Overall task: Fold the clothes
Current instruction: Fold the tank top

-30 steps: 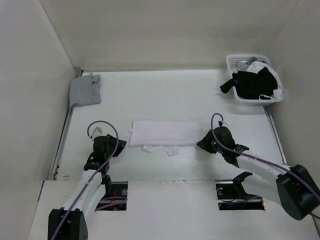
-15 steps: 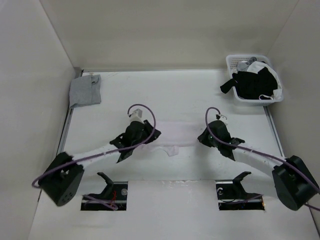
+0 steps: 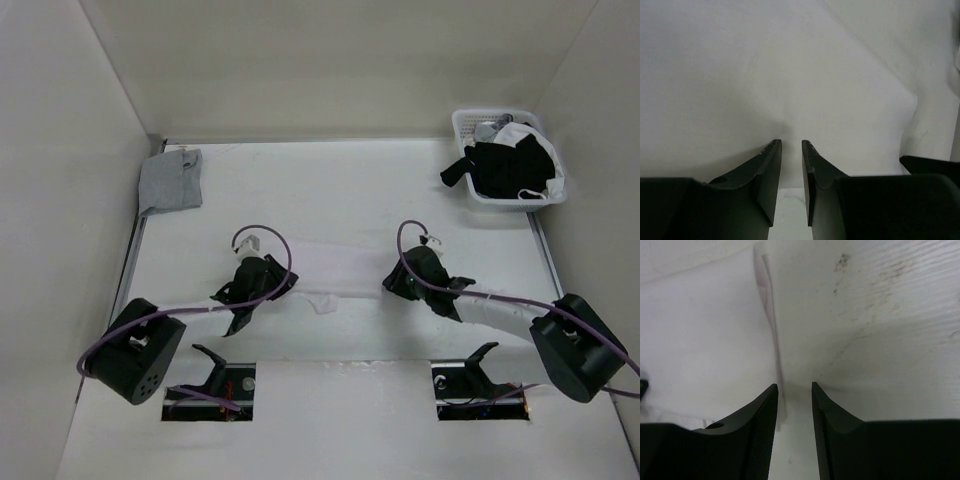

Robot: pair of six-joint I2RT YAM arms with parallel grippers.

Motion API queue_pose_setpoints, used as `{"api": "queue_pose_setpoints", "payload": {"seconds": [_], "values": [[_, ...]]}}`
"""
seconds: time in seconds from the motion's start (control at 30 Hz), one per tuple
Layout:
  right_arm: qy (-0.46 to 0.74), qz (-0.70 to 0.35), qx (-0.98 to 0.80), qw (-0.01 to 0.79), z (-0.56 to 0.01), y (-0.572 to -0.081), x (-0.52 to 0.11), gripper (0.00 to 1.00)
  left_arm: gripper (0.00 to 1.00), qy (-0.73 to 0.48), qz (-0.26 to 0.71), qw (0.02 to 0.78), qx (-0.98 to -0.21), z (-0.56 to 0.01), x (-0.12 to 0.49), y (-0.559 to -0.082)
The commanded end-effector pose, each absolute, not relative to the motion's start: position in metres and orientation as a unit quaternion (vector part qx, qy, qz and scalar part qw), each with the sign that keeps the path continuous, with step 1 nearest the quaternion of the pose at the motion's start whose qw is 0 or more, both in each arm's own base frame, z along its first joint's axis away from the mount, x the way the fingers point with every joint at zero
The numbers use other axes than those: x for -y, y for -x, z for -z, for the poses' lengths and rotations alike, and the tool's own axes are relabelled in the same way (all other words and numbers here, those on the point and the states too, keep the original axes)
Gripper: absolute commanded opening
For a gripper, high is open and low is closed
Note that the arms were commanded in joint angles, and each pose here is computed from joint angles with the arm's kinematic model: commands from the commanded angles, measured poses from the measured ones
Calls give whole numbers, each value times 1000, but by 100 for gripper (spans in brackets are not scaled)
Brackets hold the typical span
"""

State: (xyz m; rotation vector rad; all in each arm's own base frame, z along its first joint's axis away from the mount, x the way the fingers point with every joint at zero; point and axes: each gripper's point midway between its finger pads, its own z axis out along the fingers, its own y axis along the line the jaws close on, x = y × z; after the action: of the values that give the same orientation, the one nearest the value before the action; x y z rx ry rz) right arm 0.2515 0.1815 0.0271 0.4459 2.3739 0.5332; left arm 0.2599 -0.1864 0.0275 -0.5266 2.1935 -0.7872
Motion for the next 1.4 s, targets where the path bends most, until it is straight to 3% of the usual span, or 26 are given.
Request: {"api": "queue_pose_setpoints", "payload": {"seconds": [0.0,0.13,0.37,0.53,0.8,1.0,1.37], "values": [[-181,-234,-895,335,-38,-246,-195,41,23,203,286,386,-853,-27,160,-263],[-186,-258,-888,333,-43,-244,-204,53,24,185,320,407,-836,-60,173,-272],[-197,-307,-878,312,-35,-241,-225,53,24,119,383,398,-825,-96,243,-258],[-213,-333,-871,292,-21,-242,-236,45,24,87,385,370,-841,-73,276,-235],[-248,-324,-863,297,-9,-249,-232,34,24,117,353,347,-861,-34,251,-227],[-257,-324,-858,306,-11,-254,-232,19,24,113,373,342,-855,-42,256,-216],[-261,-348,-841,322,-22,-259,-230,1,25,120,403,366,-830,-81,253,-223]]}}
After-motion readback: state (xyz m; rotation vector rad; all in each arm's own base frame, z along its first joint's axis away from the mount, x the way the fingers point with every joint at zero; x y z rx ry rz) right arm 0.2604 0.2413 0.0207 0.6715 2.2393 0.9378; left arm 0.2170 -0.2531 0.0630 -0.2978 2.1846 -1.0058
